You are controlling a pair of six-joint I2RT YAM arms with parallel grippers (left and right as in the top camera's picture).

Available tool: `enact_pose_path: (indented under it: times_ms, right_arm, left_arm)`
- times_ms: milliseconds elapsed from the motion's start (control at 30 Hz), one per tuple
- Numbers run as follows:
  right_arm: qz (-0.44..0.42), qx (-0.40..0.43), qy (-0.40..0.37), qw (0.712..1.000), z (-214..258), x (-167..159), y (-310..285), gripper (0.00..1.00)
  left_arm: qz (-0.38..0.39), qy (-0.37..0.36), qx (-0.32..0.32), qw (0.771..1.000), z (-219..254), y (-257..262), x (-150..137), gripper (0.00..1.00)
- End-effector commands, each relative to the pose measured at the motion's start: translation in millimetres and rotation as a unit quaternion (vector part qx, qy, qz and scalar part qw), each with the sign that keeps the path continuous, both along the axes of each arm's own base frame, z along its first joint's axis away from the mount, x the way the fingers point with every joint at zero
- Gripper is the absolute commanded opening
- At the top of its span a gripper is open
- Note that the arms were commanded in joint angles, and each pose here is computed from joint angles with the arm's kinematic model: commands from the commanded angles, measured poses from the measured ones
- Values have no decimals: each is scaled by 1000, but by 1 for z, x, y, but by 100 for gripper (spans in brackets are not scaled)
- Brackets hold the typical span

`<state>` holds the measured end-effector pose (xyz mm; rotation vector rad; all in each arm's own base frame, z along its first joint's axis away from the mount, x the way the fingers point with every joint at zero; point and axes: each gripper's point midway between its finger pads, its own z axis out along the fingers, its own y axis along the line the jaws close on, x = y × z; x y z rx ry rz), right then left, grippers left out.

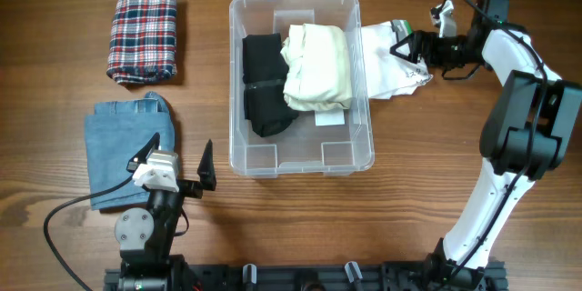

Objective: Pack container
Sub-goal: 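Adjust and close the right gripper on the white T-shirt's edge, then lift the white T-shirt and swing it over the container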

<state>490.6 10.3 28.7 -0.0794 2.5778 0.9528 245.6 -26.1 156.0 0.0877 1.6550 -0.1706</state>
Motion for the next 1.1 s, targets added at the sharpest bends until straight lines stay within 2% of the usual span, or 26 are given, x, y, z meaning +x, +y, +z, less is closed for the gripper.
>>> enact_pose_path:
  times_ms: [0, 200, 467, 600, 967, 1067]
  right_arm:
    - [-2, 23, 24, 999, -10, -5, 8, 91]
    - [-15, -26, 44, 999, -23, -9, -5, 84]
    - [-16, -30, 47, 998, -24, -10, -7, 50]
    - [-19, -28, 51, 998, -24, -11, -6, 39]
    - [-9, 44, 40, 998, -7, -9, 11, 4]
    - [-15, 77, 39, 996, 2, -7, 13, 4]
  left_arm:
    - [6, 3, 6, 1000, -3, 3, 0, 100]
    - [6, 3, 6, 1000, -3, 3, 0, 100]
    - [6, 3, 6, 1000, -3, 3, 0, 100]
    - [5, 3, 6, 1000, -3, 3, 0, 100]
    - [6, 3, 6, 1000, -3, 3, 0, 100]
    - [6, 3, 6, 1000, -3, 3, 0, 100]
